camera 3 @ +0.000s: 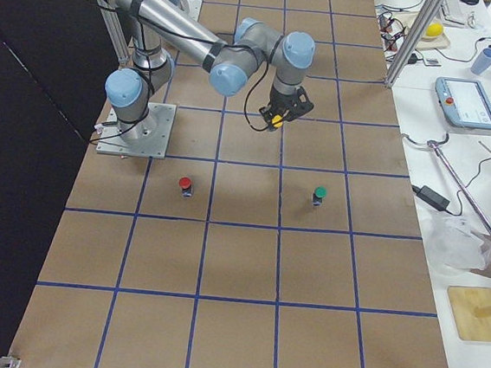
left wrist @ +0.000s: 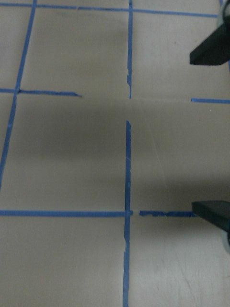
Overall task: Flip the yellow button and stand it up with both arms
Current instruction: 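Carry the yellow button with the right gripper and lower it upright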
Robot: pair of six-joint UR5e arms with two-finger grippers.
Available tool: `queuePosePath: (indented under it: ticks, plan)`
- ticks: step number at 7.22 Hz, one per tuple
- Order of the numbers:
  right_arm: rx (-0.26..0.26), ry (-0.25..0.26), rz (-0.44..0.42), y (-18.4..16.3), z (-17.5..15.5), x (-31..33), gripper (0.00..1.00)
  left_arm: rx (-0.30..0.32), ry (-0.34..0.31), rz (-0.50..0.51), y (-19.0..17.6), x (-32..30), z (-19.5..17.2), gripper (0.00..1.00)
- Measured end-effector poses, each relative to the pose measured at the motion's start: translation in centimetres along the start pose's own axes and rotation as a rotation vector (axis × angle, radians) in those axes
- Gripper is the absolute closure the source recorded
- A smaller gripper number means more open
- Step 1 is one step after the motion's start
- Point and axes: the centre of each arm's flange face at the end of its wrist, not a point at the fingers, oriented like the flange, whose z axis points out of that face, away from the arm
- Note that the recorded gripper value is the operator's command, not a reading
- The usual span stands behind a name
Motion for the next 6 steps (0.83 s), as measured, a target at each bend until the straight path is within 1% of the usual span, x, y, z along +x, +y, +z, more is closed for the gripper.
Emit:
queuePosePath:
  ticks: [1,2,3,4,5,6]
  plan:
    - [0.068,0.05,0.043,-1.4,2.1,2.3,0.98,-0.033,-0.055,0.002,0.7,-0.4,-0.5,0.0]
    - [0.132,0.091,0.085,-2.5,3.8,3.7,0.97,-0.05,-0.074,0.005,1.5,-0.5,-0.8,0.0]
    - [0.178,0.117,0.122,-3.7,5.1,4.3,0.97,-0.052,-0.08,0.008,2.1,-0.3,-1.2,0.0]
    - [0.203,0.131,0.155,-4.7,6.3,4.6,0.96,-0.05,-0.083,0.01,2.4,-0.3,-1.5,0.0]
    - [0.219,0.137,0.187,-5.6,7.5,4.6,0.94,-0.049,-0.084,0.025,2.5,-0.3,-1.6,0.0]
    - [0.23,0.148,0.21,-6.3,8.6,4.7,0.92,-0.049,-0.083,0.06,2.5,-0.4,-1.7,0.0]
